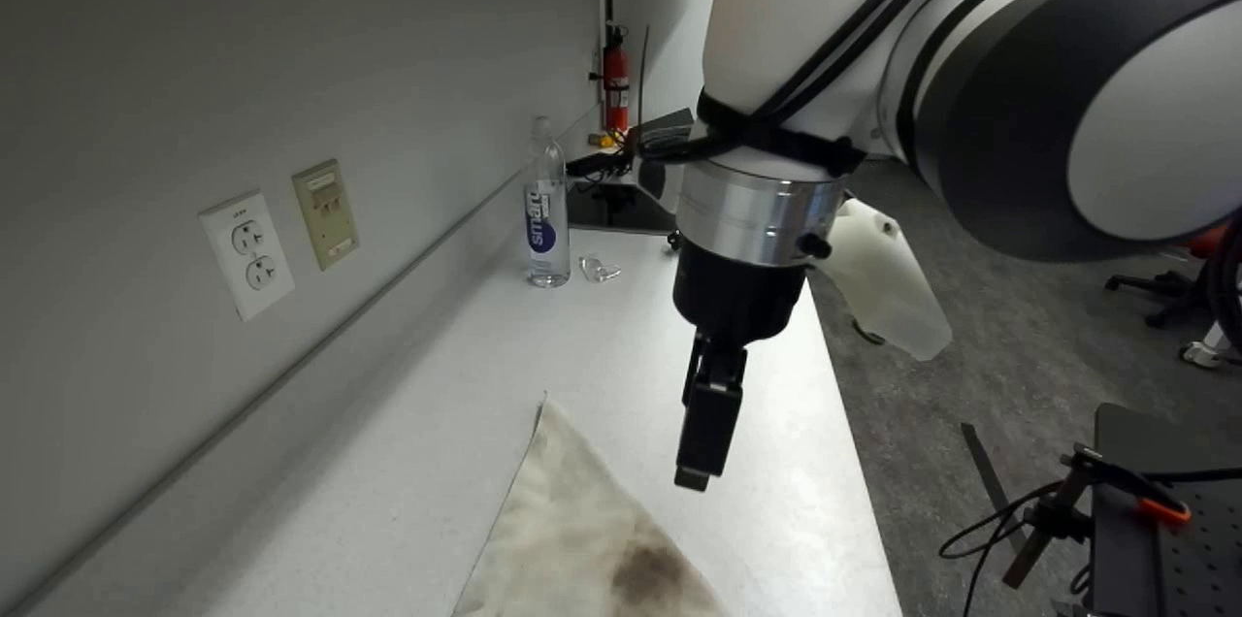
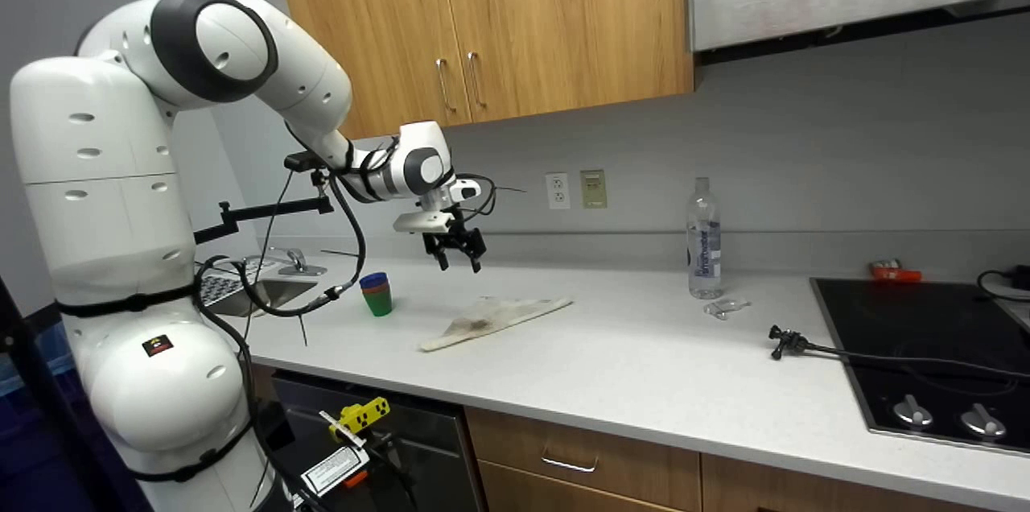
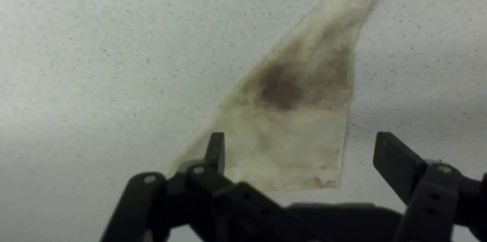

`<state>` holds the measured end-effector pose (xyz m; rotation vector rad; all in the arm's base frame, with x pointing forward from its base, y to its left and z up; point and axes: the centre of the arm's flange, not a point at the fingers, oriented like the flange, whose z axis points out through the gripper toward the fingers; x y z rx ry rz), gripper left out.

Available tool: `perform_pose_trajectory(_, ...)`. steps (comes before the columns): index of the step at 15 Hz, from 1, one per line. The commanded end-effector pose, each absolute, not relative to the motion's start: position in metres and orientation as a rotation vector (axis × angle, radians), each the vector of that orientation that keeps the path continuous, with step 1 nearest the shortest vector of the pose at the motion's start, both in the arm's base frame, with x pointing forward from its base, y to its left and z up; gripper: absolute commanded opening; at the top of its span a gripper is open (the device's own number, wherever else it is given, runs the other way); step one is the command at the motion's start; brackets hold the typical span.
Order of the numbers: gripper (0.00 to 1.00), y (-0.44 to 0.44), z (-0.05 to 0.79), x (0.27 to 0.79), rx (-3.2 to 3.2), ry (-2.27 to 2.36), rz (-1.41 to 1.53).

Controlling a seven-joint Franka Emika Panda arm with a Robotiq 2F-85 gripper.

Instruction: Fold the cloth on the table

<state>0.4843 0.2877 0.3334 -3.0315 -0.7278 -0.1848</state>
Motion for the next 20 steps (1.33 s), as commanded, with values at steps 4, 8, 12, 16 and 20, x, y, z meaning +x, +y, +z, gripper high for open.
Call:
perform_pose_trajectory(4, 1.0, 0.307, 0.329, 0.478, -3.007, -0.755, -0.166)
perform_pose_trajectory(8, 1.0, 0.307, 0.317, 0.473, -3.022, -0.761, -0.119)
perform_pose_trajectory(12, 1.0, 0.308, 0.283, 0.452, -3.022, -0.778, -0.008)
perform_pose_trajectory(16, 1.0, 0.314, 0.244, 0.434, -2.999, -0.824, 0.109)
perform_pose_trajectory(20, 1.0, 0.324, 0.218, 0.429, -2.958, -0.792, 0.15)
